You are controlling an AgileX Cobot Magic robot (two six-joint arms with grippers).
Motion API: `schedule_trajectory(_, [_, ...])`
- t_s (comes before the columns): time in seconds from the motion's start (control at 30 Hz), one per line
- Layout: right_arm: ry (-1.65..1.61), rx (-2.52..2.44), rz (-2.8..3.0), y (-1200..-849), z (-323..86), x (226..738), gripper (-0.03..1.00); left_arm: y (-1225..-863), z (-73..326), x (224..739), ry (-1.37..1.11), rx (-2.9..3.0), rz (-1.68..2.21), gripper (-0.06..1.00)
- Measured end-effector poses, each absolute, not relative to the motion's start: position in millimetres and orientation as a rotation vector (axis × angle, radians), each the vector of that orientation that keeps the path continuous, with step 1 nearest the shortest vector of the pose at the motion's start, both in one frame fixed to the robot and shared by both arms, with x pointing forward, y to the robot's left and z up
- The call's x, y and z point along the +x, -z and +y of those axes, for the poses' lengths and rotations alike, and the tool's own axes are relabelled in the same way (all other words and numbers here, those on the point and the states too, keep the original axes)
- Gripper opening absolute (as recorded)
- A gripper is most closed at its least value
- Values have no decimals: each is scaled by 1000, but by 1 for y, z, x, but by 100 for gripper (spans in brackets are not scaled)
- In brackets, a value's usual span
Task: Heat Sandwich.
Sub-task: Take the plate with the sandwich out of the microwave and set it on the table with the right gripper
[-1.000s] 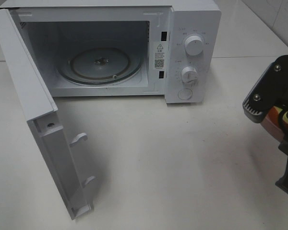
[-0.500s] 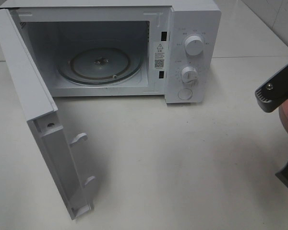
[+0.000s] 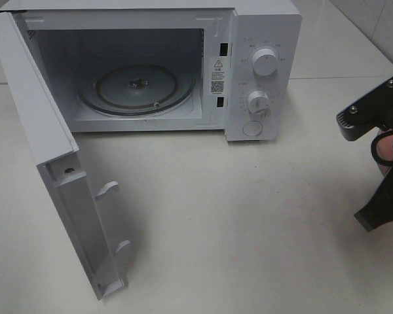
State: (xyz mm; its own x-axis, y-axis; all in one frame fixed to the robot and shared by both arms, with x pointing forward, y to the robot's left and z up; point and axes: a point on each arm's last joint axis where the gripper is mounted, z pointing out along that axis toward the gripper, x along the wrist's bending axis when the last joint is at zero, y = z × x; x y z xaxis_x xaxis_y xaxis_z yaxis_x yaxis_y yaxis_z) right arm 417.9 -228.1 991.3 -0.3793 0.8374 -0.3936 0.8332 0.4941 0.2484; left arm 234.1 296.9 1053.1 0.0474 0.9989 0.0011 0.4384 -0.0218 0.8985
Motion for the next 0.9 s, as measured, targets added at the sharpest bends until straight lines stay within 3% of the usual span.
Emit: schedule_trajectory(0.9, [42, 1606, 2099, -924, -242, 492, 5, -1053, 297, 234, -933, 1566, 1492, 96])
